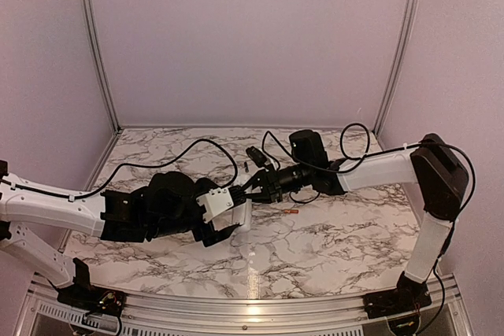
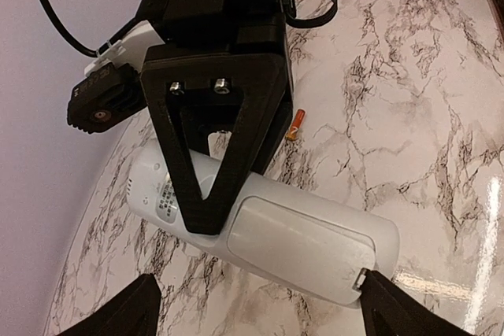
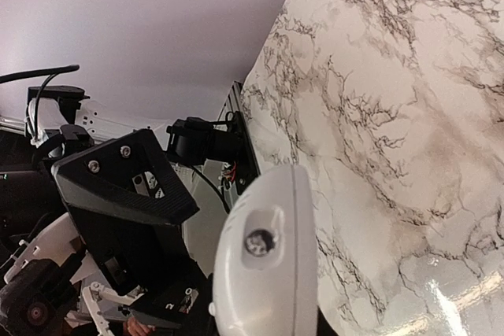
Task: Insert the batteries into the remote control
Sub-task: Remove the battery cover from the remote control.
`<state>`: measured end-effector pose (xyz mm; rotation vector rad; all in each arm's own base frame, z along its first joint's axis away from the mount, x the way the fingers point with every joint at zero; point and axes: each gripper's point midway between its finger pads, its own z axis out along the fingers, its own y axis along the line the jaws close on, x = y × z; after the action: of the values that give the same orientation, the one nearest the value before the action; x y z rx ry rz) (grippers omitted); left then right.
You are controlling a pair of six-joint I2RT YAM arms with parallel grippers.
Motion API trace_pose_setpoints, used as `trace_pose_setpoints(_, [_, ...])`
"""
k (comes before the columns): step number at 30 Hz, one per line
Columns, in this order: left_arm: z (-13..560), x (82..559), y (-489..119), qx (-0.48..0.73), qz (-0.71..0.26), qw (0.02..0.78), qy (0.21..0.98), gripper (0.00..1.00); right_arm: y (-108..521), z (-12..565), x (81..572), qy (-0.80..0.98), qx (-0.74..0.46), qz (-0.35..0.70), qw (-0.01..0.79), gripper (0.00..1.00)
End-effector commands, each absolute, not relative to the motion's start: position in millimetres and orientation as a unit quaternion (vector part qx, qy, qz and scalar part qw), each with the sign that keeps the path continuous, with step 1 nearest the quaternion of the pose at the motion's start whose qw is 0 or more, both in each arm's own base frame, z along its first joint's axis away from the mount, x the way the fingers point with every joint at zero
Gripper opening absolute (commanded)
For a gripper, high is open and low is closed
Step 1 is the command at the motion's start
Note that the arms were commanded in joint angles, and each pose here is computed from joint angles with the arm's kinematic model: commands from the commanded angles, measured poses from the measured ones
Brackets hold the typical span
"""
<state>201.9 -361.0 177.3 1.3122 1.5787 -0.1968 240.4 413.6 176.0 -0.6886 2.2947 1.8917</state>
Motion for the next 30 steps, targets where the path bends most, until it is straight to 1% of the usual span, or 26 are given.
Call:
trace_pose_setpoints(1, [175, 212, -356, 0.524, -0.071, 0.526, 0.666, 0.92, 411, 177, 247, 0.740, -0.206, 0.639, 0.036, 0.00])
trace_pose_setpoints(11, [184, 209, -351, 0.510, -0.098, 0.534, 0.668, 0.93, 403, 166, 260, 0.751, -0.184, 0.632, 0.046, 0.00])
trace_pose_setpoints(18, [179, 209, -348, 0.500, -0.106, 0.526, 0.680, 0.95, 402, 158, 264, 0.761, -0.176, 0.622, 0.050, 0.00])
trace_pose_setpoints(22, [181, 209, -355, 0.468, -0.146, 0.513, 0.704, 0.95, 400, 151, 270, 0.774, -0.166, 0.608, 0.062, 0.00])
trace_pose_setpoints(24, [182, 208, -362, 0.453, -0.172, 0.500, 0.718, 0.93, 399, 148, 273, 0.777, -0.160, 0.605, 0.066, 0.00])
trace_pose_setpoints(28, [185, 211, -373, 0.412, -0.200, 0.475, 0.751, 0.83, 397, 146, 278, 0.782, -0.150, 0.601, 0.072, 0.00])
trace_pose_setpoints(30, [188, 213, -376, 0.381, -0.219, 0.468, 0.767, 0.81, 394, 146, 281, 0.784, -0.145, 0.599, 0.078, 0.00])
